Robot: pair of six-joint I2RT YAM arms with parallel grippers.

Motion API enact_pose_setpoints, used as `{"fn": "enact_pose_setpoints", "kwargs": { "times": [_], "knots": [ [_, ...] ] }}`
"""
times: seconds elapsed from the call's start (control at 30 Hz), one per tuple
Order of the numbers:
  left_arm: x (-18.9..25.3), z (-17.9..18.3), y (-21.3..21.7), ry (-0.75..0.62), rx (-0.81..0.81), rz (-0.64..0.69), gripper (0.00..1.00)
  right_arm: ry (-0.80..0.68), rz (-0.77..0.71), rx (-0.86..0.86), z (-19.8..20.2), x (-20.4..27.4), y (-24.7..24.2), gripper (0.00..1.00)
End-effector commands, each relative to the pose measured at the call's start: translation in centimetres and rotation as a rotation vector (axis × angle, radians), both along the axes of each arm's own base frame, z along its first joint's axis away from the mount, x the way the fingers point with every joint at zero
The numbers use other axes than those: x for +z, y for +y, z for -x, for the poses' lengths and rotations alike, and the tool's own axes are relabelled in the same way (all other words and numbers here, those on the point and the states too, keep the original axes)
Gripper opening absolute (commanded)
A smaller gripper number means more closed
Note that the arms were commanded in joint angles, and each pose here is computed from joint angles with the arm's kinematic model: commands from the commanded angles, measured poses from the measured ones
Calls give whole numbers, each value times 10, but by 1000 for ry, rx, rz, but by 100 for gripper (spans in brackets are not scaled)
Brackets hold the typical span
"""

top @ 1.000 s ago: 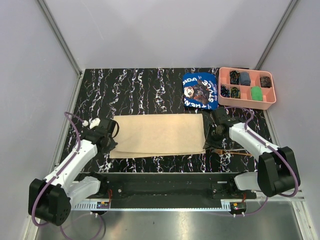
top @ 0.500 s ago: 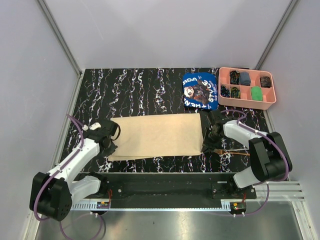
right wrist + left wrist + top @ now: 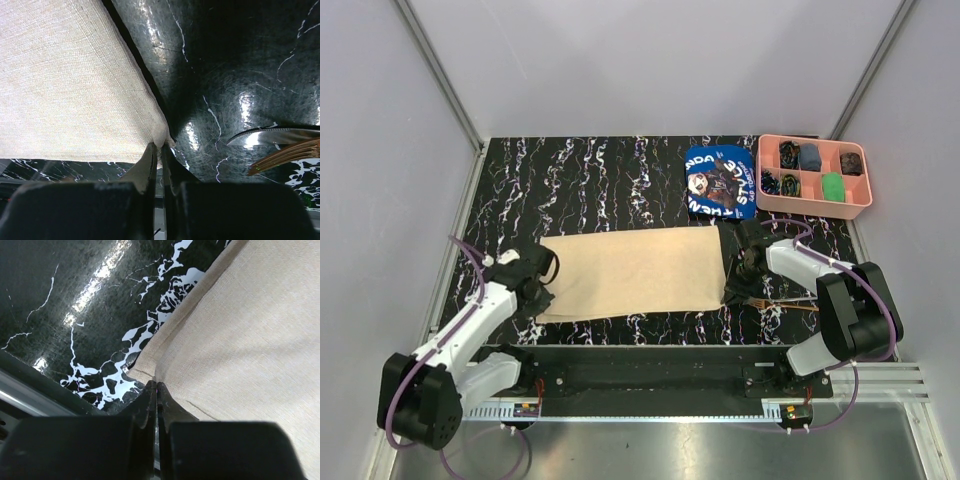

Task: Fold the napkin into a case and place the utensils inside
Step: Smooth out the rectangle-folded napkin at the center of the board.

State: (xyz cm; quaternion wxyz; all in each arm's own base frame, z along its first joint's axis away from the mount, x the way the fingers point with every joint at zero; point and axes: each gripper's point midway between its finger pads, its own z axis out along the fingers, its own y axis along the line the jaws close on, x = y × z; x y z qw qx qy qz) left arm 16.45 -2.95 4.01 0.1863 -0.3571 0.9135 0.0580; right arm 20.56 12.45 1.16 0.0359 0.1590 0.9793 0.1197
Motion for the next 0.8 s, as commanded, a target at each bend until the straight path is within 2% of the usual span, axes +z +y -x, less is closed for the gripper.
{"fn": "enact_pose_setpoints", "kwargs": {
  "times": [0.0,0.2,0.43,0.6,0.77],
  "knots": [
    [33,-11,-5,-87,28,36,0,-34,43,-19,-11,-12,-4,1],
    [6,18,0,33,85,25,0,-38,39,-25,-12,-10,-3,1],
    [-5,16,13,92,120,-88,0,-40,40,-23,-12,-10,-4,2],
    [-18,22,6,147,123,-61,0,-36,44,-30,-12,-12,-5,2],
    [-15,20,3,133,100,-39,0,-49,39,-20,-19,-8,-2,7]
  ]
}}
